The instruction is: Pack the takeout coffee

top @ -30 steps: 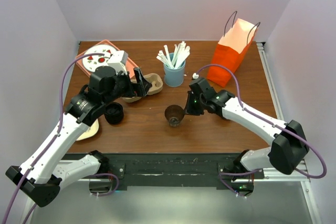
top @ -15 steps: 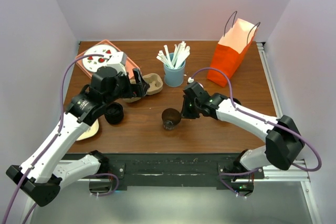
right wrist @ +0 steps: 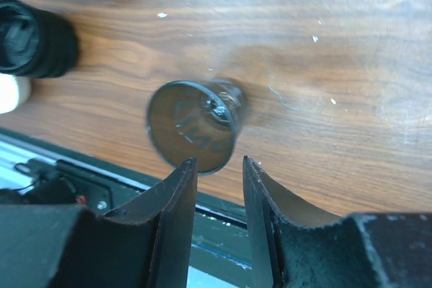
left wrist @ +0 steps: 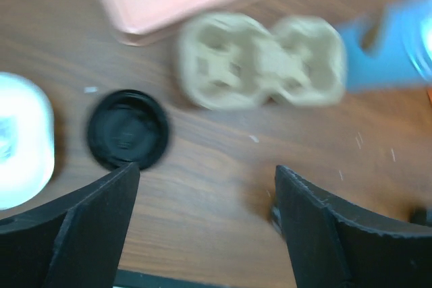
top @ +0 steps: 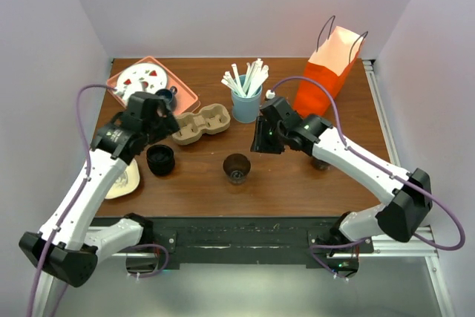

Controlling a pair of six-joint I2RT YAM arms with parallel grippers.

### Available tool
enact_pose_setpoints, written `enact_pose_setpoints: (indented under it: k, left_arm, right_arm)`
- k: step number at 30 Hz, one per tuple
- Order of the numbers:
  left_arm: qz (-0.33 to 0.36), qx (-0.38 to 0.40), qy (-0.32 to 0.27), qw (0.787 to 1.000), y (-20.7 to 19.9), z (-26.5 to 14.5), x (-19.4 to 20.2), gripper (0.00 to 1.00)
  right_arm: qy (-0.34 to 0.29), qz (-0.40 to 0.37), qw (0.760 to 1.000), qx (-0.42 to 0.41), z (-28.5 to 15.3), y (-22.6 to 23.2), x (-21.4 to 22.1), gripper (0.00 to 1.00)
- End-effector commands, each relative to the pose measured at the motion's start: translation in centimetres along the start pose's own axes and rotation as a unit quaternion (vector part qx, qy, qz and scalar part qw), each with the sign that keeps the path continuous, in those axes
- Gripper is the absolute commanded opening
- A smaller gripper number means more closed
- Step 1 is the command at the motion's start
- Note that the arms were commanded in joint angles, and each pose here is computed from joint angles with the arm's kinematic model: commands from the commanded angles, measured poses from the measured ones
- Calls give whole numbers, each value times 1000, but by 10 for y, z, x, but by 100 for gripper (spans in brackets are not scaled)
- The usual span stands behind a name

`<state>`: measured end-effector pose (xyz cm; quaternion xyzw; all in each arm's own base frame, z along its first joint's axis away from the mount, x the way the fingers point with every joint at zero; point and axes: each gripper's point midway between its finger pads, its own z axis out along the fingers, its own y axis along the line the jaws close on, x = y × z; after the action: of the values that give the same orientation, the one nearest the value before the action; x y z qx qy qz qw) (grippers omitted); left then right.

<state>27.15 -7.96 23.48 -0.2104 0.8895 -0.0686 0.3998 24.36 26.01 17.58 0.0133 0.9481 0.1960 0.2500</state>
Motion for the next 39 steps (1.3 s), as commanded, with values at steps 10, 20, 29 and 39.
enact_pose_setpoints:
  k: [10, 20, 29, 39]
  left_arm:
    - [-163, -214, 51, 962, 113, 20, 49, 73]
    - [-182, -218, 70, 956, 116, 48, 63, 65]
    - [-165, -249, 120, 947, 117, 67, 76, 54]
    - [-155, -268, 123, 943, 121, 70, 73, 47]
  right_arm:
    - [-14, -48, 998, -23, -38, 12, -16, 36]
    - [-18, -63, 998, -21, -39, 8, -15, 33]
    - [-21, -77, 997, -10, -36, 0, -13, 32]
    - [-25, -89, 996, 0, -33, -3, -17, 32]
